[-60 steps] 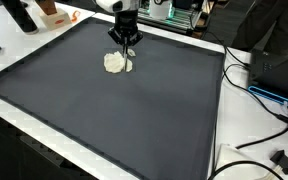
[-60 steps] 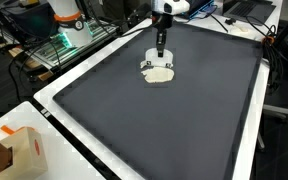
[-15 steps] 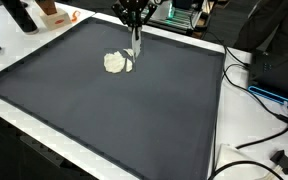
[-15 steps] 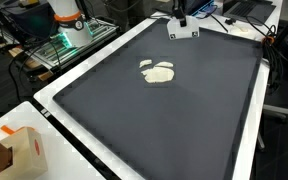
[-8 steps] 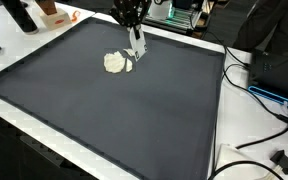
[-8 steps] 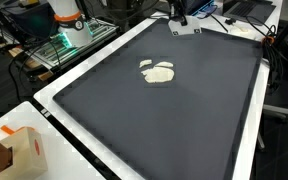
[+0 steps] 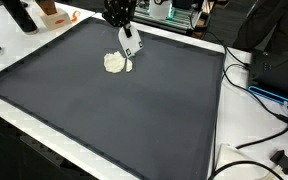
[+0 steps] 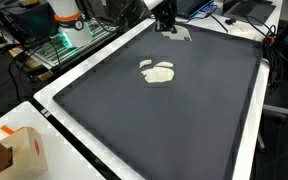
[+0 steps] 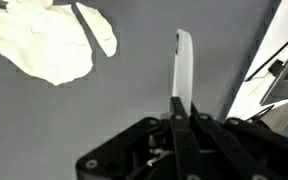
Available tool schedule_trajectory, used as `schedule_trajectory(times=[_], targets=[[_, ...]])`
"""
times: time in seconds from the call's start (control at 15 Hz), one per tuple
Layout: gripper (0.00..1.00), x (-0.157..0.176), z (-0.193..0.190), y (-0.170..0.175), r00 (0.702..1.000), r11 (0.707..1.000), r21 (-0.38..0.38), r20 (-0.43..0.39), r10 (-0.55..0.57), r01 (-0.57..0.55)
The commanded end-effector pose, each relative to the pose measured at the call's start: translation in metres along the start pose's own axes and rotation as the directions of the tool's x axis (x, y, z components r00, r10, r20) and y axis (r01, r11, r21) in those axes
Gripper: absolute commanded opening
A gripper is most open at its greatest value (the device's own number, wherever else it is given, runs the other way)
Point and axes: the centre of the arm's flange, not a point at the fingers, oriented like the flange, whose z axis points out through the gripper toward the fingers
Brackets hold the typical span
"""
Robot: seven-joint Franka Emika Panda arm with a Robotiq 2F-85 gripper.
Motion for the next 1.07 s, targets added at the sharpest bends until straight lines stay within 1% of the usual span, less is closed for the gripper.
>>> schedule_trajectory(times=[0.0,0.27,0.4,0.73,1.0], targets=[[0.01,-0.015,0.0,0.024,0.997,0.997,0.039,0.014,0.072,-0.073],[0.01,-0.023,0.001,0.047,0.991,0.989,0.055,0.021,0.133,-0.134],[0.01,-0.026,-0.001,0.056,0.987,0.986,0.059,0.009,0.159,-0.159],[0.01,-0.031,-0.003,0.071,0.975,0.973,0.073,-0.014,0.222,-0.22],[0.01,-0.036,-0.004,0.078,0.959,0.957,0.07,-0.022,0.284,-0.282]])
